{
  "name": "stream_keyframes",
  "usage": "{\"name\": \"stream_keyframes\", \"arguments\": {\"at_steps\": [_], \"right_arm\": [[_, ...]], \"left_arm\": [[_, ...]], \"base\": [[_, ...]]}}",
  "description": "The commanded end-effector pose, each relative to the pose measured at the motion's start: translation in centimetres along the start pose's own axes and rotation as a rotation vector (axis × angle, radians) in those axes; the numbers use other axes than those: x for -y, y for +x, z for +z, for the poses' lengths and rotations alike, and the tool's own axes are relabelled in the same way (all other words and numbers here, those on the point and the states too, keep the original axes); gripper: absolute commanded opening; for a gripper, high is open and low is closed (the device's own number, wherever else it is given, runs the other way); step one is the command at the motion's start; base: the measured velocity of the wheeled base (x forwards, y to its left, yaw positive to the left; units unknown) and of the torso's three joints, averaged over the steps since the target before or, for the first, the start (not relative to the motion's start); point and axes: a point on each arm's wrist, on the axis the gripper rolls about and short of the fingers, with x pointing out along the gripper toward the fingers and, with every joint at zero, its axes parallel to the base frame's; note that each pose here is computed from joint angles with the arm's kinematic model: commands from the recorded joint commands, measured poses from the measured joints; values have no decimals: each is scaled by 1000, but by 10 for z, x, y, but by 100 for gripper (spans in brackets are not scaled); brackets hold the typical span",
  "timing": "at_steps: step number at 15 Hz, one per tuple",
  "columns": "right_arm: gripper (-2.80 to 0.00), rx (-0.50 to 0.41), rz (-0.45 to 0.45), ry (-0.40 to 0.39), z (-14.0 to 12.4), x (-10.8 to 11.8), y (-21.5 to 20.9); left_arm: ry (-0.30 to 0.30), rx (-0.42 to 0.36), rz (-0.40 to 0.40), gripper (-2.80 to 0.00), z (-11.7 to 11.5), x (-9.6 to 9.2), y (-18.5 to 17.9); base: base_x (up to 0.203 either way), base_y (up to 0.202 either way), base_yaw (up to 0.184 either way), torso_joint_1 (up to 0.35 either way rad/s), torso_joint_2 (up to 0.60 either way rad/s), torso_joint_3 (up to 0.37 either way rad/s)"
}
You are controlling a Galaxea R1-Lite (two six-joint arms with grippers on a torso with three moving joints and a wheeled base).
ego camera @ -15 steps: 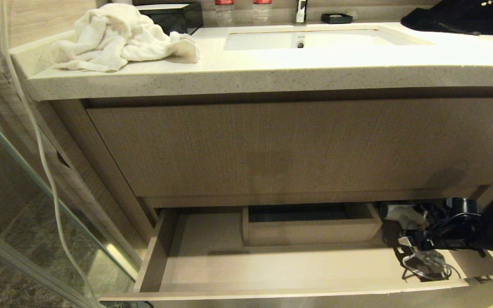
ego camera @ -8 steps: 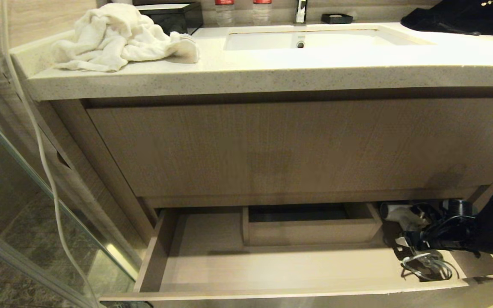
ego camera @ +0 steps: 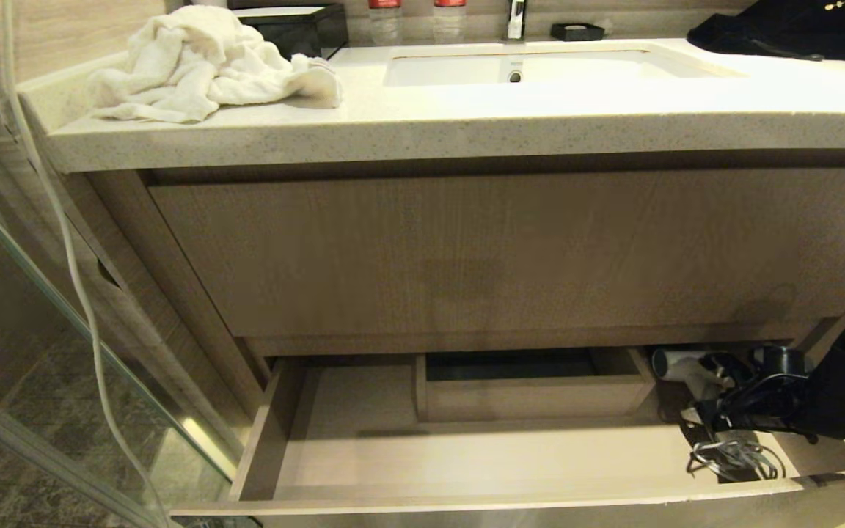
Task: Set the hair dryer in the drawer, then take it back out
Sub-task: Take the hairdryer out
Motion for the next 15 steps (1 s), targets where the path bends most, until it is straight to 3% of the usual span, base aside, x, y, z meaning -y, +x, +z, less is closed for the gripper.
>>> {"name": "stream_keyframes", "arguments": {"at_steps": [1,8,15], "right_arm": [[-280,-4,0,-3,-2,0,2],[-280,-8,10,-6,23,2,-40],[-280,-15,15,-22,30,-2,-75]], "left_arm": [[0,-3,0,-280,0,0,0],[0,-3,0,-280,0,0,0],[0,-2,0,-280,0,0,0]], "base": [[0,0,0,0,0,0],[0,0,0,0,0,0],[0,0,0,0,0,0]]}}
